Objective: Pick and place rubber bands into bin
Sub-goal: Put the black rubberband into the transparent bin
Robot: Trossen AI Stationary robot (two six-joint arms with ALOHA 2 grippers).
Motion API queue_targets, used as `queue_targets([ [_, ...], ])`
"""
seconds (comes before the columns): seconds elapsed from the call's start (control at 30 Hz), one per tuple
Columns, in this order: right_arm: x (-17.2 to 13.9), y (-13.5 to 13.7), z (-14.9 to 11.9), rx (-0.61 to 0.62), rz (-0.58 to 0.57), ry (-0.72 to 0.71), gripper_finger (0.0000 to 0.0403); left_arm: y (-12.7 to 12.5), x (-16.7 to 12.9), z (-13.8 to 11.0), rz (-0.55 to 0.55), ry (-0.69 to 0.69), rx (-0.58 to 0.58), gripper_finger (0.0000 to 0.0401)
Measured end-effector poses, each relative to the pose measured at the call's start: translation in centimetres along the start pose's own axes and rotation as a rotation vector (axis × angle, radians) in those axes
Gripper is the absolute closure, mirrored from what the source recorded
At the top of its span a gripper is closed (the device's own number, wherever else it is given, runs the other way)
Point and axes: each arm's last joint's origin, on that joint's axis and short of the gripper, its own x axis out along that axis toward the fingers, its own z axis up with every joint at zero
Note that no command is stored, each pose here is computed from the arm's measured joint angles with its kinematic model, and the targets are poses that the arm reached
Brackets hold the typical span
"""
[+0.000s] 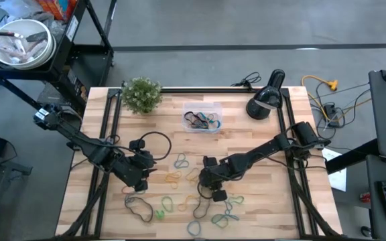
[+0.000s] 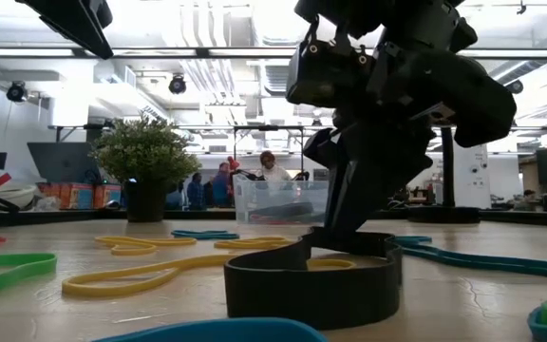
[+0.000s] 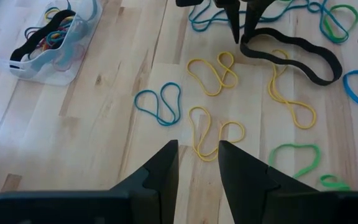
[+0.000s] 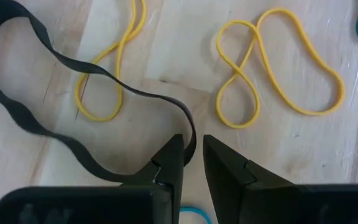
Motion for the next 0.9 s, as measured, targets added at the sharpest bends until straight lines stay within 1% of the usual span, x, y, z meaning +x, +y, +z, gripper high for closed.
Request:
queue_targets([
  [0.3, 0.0, 0.0, -0.1, 0.010, 0.001, 0.000, 0.0349, 0.0, 0.0, 0.1, -0.002, -0.006, -0.003, 0.0303],
  [0.37, 0.1, -0.1, -0.1, 0.011, 0.001, -0.001, 0.0358, 0.0, 0.0, 0.1, -0.004, -0.009, -0.005, 0.0303],
  [0.47, 0.1, -0.1, -0.1, 0.016, 0.002, 0.001, 0.0385, -0.1, 0.0, 0.1, -0.004, -0.009, -0.005, 0.0303],
  [0.67, 0.1, -0.1, -0.1, 0.054, -0.006, 0.002, 0.0394, 0.0, 0.0, 0.1, -0.004, -0.009, -0.006, 0.0303],
  [0.77, -0.4, -0.1, 0.2, 0.056, -0.006, -0.009, 0.0394, -0.1, 0.0, 0.2, -0.008, -0.015, -0.009, 0.0303],
  [0.9, -2.2, 0.1, 1.5, 0.055, -0.009, -0.060, 0.0395, -0.1, 0.0, 0.1, -0.007, -0.014, -0.008, 0.0303],
])
